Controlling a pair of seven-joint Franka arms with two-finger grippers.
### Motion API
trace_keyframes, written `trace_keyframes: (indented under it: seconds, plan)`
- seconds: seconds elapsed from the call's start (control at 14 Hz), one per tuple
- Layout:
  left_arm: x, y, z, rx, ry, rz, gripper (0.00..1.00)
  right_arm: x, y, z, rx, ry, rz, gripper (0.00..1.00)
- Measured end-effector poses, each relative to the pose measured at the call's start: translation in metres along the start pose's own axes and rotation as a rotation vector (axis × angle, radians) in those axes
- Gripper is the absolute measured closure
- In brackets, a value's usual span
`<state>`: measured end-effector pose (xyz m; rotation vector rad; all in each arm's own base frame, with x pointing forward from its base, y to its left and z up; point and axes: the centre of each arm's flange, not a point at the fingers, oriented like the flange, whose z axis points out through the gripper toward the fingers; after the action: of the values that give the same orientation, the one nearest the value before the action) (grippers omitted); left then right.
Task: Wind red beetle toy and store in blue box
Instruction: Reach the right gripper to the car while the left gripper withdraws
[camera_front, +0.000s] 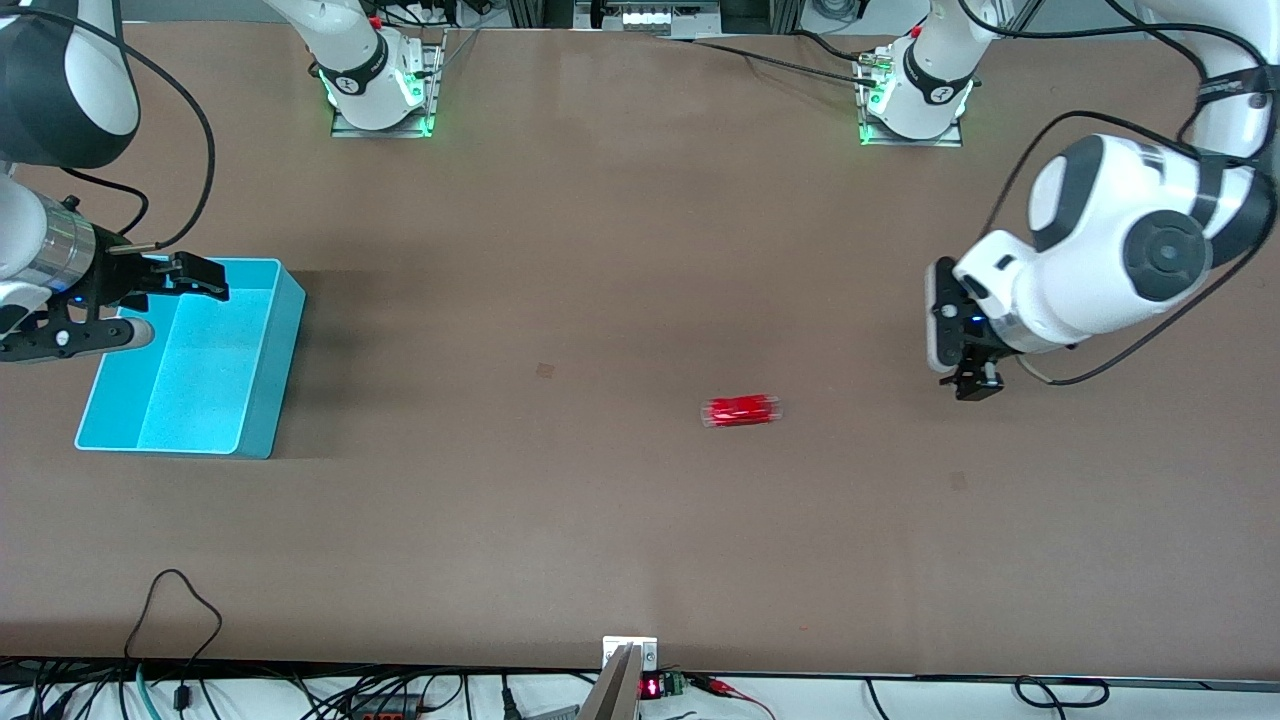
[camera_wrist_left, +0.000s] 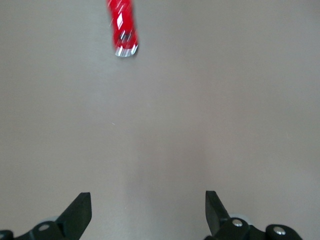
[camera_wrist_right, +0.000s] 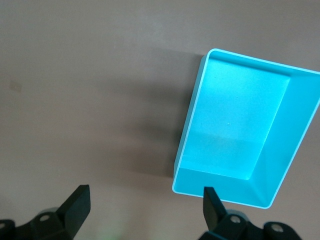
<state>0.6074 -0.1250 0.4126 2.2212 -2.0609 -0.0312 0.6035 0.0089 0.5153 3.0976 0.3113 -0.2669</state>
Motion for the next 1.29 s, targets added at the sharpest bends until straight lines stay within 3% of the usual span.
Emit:
trace_keyframes:
  seconds: [0.21,0.5,0.71,0.86,1.07,1.29]
  plan:
    - [0.026,-0.004,-0.008,0.094,0.045,-0.264,0.00,0.005,0.005,0.036,0.002,-0.002,-0.137,0.00]
    - [0.046,-0.002,-0.026,0.135,0.095,-0.612,0.00,0.006,0.026,0.106,-0.014,0.030,-0.487,0.00]
    - [0.034,-0.010,-0.041,0.166,0.110,-0.820,0.00,0.005,0.025,0.146,-0.073,0.052,-0.799,0.00]
    - [0.016,-0.019,-0.048,0.189,0.114,-0.934,0.00,0.008,0.013,0.160,-0.110,0.055,-0.939,0.00]
    - [-0.011,-0.027,-0.064,0.210,0.129,-1.101,0.00,0.026,-0.034,0.179,-0.130,0.082,-1.048,0.00]
    - [-0.051,-0.021,-0.085,0.191,0.093,-1.260,0.00,0.044,-0.077,0.208,-0.127,0.120,-1.066,0.00]
